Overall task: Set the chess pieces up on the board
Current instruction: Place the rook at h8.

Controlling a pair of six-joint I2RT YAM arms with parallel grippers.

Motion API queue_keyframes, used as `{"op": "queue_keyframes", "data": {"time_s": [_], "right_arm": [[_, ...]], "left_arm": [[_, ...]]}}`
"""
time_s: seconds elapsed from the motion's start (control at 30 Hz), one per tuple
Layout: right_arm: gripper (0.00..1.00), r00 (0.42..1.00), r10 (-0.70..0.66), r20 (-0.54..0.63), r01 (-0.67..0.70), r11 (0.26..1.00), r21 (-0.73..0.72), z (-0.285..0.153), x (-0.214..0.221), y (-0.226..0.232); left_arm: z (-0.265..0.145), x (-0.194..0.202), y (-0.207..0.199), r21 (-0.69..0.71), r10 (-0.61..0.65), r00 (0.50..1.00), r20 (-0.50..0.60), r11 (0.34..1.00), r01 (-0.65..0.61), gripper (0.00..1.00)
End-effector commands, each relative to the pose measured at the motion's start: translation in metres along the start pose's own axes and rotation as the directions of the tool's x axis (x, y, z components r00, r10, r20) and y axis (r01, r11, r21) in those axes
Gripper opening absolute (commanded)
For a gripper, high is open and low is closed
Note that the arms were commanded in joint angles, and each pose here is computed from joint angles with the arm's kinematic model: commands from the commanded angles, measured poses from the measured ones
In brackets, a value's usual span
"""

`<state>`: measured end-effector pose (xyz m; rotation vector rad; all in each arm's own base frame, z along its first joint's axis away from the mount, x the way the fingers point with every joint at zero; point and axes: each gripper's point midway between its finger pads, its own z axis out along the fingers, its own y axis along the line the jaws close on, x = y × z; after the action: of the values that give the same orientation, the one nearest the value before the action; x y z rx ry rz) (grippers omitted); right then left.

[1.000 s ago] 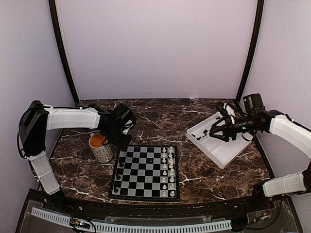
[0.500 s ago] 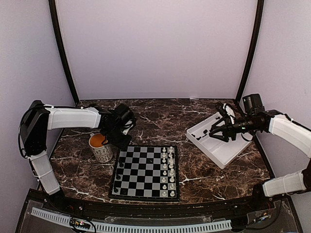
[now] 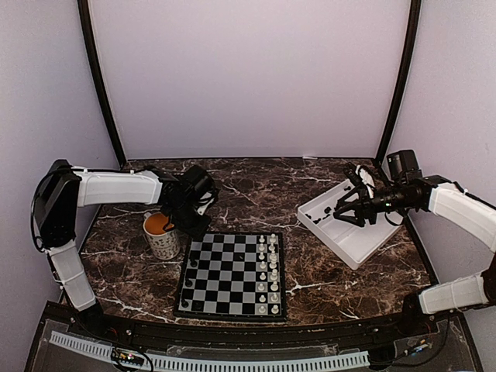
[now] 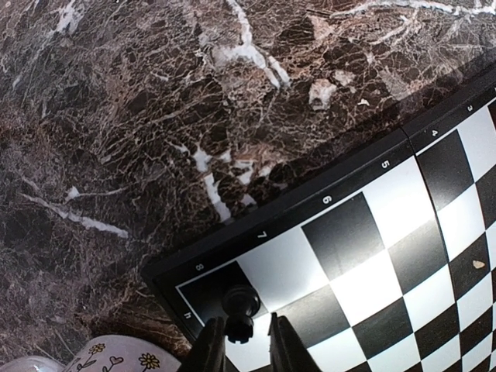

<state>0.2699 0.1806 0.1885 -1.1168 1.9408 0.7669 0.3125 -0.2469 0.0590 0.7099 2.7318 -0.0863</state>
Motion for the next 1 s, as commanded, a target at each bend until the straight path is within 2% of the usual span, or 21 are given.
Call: {"op": "queue_keyframes", "data": {"time_s": [0.0,0.43,0.97], "right_arm": [[0.62,1.000,-0.018,0.009,0.018,1.000,0.012,0.000,-0.002,-0.005],[0.62,1.000,-0.018,0.008,0.018,1.000,0.011,0.001,-0.001,-0.004],[0.62,1.000,-0.017,0.008,0.017,1.000,0.011,0.000,-0.001,-0.004]], "left_arm": [[0.000,0.001,-0.005,0.032,0.006,1.000,-0.021,0.999,-0.005,0.23],[-0.005,0.003,0.009,-0.049,0.001,0.999,-0.038,0.999,-0.003,0.14],[-0.008,0.007,0.014,-0.080,-0.001,0.998,-0.060,0.997,-0.004,0.11]]}}
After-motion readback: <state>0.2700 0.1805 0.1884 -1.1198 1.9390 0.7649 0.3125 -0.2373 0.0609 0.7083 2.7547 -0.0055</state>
